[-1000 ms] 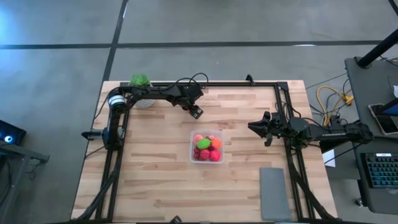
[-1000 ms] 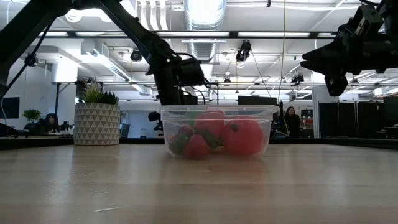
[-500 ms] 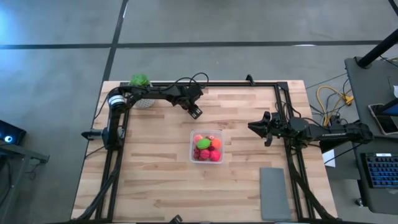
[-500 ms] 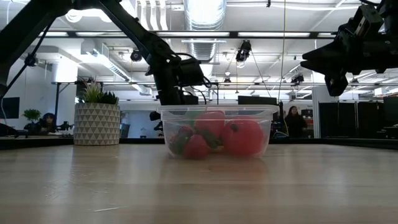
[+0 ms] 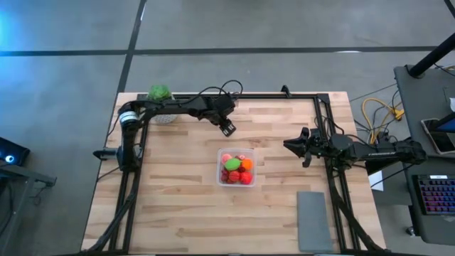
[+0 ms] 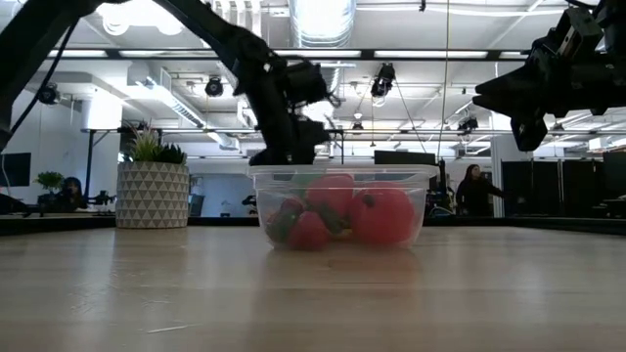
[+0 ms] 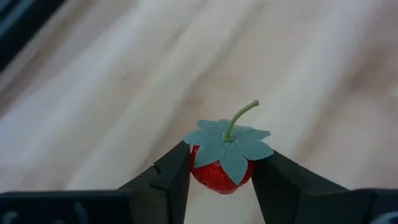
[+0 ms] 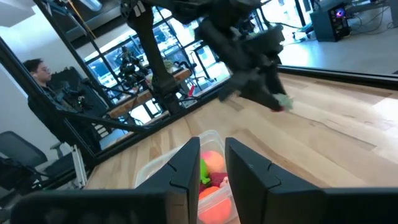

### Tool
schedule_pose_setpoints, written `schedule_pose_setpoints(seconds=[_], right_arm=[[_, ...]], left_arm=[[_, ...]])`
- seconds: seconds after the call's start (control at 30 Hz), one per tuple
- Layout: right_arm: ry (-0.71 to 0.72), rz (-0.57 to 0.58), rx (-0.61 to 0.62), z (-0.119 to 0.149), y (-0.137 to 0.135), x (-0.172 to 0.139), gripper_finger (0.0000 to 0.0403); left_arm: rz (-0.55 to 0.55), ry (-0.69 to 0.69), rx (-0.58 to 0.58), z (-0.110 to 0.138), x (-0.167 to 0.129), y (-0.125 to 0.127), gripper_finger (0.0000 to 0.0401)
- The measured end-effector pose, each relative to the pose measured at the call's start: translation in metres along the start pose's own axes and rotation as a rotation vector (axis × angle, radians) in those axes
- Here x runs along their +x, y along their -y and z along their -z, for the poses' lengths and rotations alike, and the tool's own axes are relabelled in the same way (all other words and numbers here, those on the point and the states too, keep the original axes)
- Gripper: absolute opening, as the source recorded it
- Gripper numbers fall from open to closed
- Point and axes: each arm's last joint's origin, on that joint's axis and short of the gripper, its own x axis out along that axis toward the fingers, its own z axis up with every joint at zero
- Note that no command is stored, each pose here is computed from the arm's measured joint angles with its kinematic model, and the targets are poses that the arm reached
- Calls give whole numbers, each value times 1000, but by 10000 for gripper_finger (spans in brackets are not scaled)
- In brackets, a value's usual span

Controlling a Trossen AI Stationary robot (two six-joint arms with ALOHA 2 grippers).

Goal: Pick and placing Produce into tupperware
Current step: Put the red strawberry into the transparent container, then return to Home Position

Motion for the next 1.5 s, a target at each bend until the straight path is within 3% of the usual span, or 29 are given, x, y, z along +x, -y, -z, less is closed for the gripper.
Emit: schedule_pose_setpoints(seconds=[0.33,0.57,0.7,0.9,1.13,1.33,1.5], right_arm=[[0,0,0,0,0,0,77],[0,0,0,0,0,0,78],[0,0,0,0,0,0,72],[0,0,0,0,0,0,71],[0,0,0,0,0,0,79],[0,0,0,0,0,0,75],[0,0,0,0,0,0,69]], left_arm=[[388,40,137,16,-66,80,127],[489,-29,156,47,-84,135,127],[448,-21,135,57,-86,147,139],[389,-41,-20,59,-85,146,192],[401,-86,-11,67,-92,147,255],[376,219,43,80,-167,162,265],[352,408,121,111,-237,151,265]])
